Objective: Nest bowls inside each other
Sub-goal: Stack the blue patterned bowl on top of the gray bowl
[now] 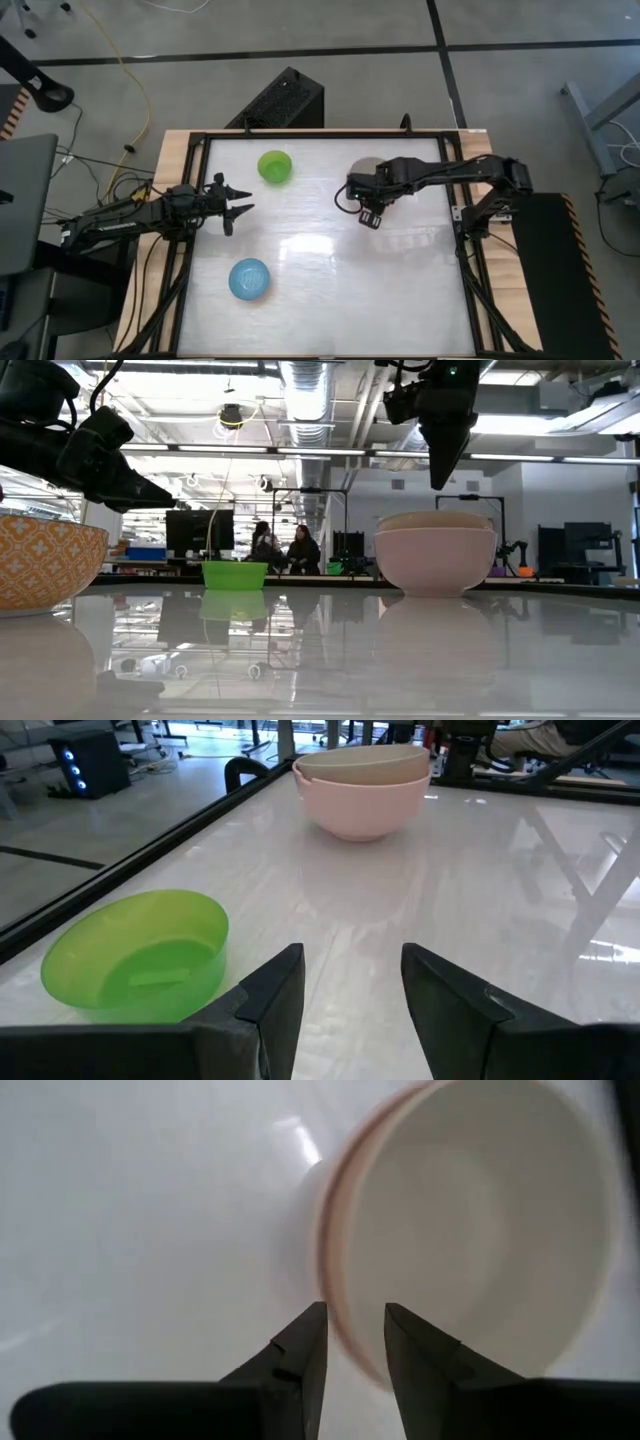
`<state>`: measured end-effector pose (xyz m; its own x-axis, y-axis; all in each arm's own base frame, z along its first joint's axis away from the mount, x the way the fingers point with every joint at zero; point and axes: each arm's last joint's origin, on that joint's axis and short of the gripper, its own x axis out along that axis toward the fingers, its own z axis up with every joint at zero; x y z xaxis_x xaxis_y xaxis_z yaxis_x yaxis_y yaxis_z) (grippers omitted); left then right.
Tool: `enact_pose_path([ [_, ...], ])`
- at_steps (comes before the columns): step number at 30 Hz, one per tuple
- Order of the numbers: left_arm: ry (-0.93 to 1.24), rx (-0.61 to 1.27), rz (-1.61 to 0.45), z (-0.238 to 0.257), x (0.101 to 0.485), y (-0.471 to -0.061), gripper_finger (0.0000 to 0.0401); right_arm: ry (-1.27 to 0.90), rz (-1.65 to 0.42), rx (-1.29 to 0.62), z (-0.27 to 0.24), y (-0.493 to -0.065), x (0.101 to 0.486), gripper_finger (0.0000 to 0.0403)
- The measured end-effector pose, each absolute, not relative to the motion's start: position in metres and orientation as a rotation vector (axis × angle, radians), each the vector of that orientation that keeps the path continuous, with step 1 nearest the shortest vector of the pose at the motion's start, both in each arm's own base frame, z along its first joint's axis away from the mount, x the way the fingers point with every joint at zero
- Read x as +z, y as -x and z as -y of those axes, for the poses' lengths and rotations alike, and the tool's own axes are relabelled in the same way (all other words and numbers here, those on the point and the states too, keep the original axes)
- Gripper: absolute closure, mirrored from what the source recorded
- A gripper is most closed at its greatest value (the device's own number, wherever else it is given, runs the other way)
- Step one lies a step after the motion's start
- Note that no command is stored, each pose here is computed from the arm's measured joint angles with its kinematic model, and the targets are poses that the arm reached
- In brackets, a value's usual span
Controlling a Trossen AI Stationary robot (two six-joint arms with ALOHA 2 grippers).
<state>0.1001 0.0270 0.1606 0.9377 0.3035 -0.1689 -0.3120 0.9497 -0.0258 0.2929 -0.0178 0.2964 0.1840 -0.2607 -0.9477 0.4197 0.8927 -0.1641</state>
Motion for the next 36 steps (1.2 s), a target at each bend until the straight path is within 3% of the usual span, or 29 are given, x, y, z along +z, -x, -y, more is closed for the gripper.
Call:
enact_pose_path([
  [4,0.052,0.315,-0.164,-0.027,0.161,-0.100,0.0244,-0.069,-1.288,-0.535,0.010,-0.295,0.294,0.0304],
  [10,0.053,0.315,-0.164,-0.027,0.161,-0.100,0.0244,0.032,-1.247,-0.691,-0.009,-0.304,0.281,0.0390],
  [23,0.053,0.315,-0.164,-0.027,0.161,-0.100,0.0244,0.255,-1.332,-0.779,-0.042,-0.324,0.231,0.0397],
  [30,0.052,0.314,-0.164,-0.027,0.161,-0.100,0.0244,0.216,-1.277,-0.781,-0.036,-0.313,0.254,0.0397],
  [36,0.052,0.314,-0.164,-0.027,0.161,-0.100,0.0244,0.147,-1.051,-0.696,-0.032,-0.325,0.277,0.0394],
])
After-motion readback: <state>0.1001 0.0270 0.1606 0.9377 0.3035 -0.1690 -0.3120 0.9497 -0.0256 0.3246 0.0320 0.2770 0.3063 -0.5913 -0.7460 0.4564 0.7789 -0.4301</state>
